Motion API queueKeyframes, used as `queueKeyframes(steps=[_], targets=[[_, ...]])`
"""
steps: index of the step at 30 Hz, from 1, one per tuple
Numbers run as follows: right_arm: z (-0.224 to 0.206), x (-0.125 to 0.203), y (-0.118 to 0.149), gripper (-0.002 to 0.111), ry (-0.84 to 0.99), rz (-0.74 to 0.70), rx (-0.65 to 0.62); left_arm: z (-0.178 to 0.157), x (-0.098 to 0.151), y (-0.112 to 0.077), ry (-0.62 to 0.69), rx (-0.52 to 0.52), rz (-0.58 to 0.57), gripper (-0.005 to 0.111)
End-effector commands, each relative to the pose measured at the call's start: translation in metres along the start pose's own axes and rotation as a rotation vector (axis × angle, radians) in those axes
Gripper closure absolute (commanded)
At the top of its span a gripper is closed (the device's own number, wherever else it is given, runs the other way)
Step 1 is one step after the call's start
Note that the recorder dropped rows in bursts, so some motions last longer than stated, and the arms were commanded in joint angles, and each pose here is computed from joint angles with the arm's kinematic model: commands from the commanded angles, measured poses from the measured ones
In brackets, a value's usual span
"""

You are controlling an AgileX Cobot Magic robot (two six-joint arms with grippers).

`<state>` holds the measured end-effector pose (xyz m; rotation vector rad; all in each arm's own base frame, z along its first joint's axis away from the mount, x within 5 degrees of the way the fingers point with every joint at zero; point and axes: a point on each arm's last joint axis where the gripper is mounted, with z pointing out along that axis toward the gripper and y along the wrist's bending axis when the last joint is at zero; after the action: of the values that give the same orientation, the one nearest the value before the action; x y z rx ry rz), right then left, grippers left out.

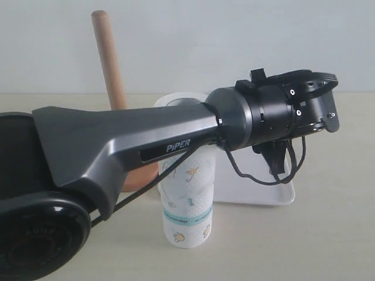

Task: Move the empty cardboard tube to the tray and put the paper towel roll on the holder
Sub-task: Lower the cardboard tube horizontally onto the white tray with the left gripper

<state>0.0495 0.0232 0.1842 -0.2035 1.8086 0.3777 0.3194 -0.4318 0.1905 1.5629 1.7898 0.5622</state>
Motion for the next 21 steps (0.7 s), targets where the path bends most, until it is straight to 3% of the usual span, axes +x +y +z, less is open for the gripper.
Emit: queueKeyframes(steps=[1, 11, 21], targets=[[0.0, -0.001, 0.0, 0.108, -0.014, -0.003, 0.003, 0.004, 0.002, -0.004, 0.024, -0.003, 0.017, 0.103], [0.0, -0.001, 0.0, 0.108, -0.014, -0.003, 0.003, 0.017, 0.005, -0.018, 0.063, 0.039, 0.018, 0.103], [0.0, -0.001, 0.0, 0.108, -0.014, -0.003, 0.003, 0.023, 0.013, -0.025, 0.145, 0.051, 0.116, 0.103]])
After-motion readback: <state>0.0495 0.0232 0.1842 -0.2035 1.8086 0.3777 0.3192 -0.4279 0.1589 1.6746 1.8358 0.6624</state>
